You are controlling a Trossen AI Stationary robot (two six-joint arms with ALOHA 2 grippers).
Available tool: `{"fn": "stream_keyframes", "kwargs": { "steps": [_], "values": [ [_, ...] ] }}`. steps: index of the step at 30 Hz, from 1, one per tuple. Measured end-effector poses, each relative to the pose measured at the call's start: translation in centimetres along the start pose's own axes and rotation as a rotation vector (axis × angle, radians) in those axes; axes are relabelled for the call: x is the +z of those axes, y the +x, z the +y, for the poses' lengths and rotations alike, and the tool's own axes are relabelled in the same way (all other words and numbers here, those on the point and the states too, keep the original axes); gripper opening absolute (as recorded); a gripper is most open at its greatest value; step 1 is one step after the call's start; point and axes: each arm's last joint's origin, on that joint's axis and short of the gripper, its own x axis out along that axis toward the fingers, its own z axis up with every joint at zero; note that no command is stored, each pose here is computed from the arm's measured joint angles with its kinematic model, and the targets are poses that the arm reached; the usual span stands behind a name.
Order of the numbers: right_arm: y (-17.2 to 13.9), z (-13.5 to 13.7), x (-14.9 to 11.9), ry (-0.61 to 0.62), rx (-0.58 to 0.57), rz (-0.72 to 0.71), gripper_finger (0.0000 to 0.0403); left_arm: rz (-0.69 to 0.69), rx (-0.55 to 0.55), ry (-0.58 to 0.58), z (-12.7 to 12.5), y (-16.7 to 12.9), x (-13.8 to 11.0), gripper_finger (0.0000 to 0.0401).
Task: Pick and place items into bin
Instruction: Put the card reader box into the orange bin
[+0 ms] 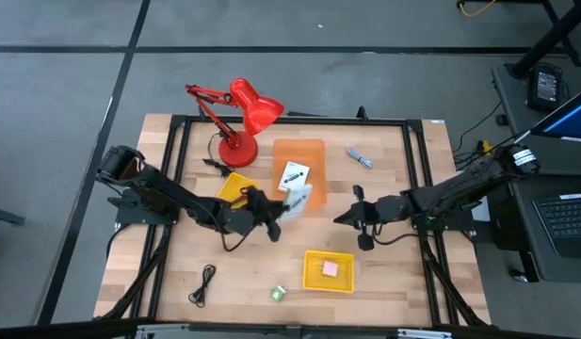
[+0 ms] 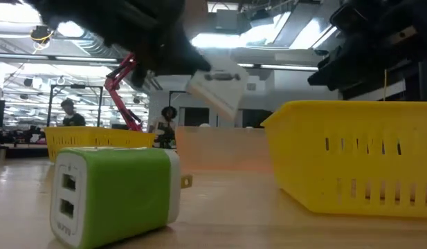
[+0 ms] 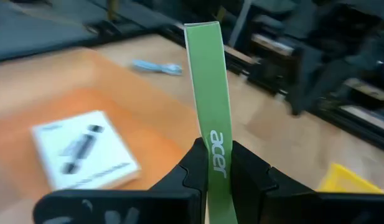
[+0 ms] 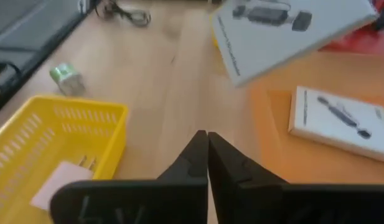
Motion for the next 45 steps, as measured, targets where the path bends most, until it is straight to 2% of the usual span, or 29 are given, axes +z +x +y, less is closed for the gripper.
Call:
{"fn": "stream_keyframes", "kwargs": {
  "steps": [5, 9, 20, 30, 38, 45],
  "values": [
    [0.0, -0.1, -0.3, -0.041, 0.001, -0.050, 0.0000, -0.101, 0.015, -0.029, 1.4, -0.5, -1.0, 0.0037],
    [0.0, -0.4, -0.4, -0.034, -0.013, -0.046, 0.0000, -0.162, 0.008, -0.047, 2.2, -0.5, -0.8, 0.0037],
    [0.2, -1.4, -0.3, -0.020, -0.055, -0.044, 0.0000, -0.153, 0.013, -0.024, 4.0, 1.2, 0.3, 0.0037],
    [0.2, -1.6, -0.3, -0.017, -0.064, -0.041, 0.0000, -0.139, -0.074, -0.061, 5.2, 2.3, 1.3, 0.0037],
    [0.3, -1.9, -0.3, -0.066, -0.076, -0.039, 0.0000, -0.109, -0.119, -0.226, 7.1, 3.7, 2.4, 0.0037],
    [0.4, -3.1, -0.3, -0.097, -0.128, -0.032, 0.0000, -0.123, -0.086, -0.328, 8.4, 4.3, 3.0, 0.0037]
  ]
}}
